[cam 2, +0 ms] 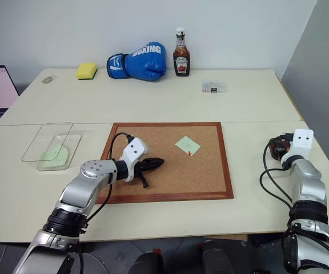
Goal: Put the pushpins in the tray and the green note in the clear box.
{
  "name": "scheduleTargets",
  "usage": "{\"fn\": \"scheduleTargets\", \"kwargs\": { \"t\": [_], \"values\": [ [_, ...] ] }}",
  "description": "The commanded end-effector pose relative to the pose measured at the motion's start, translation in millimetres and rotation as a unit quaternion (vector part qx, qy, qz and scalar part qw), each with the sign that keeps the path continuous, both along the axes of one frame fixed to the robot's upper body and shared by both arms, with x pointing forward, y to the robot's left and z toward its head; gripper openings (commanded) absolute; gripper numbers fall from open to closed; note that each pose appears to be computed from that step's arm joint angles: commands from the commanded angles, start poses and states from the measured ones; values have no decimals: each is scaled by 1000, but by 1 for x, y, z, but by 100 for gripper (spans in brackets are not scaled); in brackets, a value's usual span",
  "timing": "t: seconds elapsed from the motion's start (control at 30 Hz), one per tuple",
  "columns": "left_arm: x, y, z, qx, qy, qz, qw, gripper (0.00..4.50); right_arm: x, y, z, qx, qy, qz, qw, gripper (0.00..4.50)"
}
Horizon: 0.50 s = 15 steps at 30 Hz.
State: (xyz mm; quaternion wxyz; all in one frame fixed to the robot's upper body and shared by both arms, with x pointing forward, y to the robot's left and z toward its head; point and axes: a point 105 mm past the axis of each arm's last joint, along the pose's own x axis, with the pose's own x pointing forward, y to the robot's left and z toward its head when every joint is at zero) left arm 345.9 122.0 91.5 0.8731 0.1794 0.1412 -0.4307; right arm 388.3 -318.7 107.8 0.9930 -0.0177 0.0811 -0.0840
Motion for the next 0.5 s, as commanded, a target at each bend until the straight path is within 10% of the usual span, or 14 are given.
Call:
{"fn": "scheduleTargets", "kwargs": {
  "t": [0.03,0.5],
  "values": [
    [-8,-2,-20,15,35,-8,999,0,-2,-4,36,-11,-63,7,998,222],
    [-7,1,-21,13,37,-2,999,0,-1,66,87,-60,-122,181,974,222]
  ]
}}
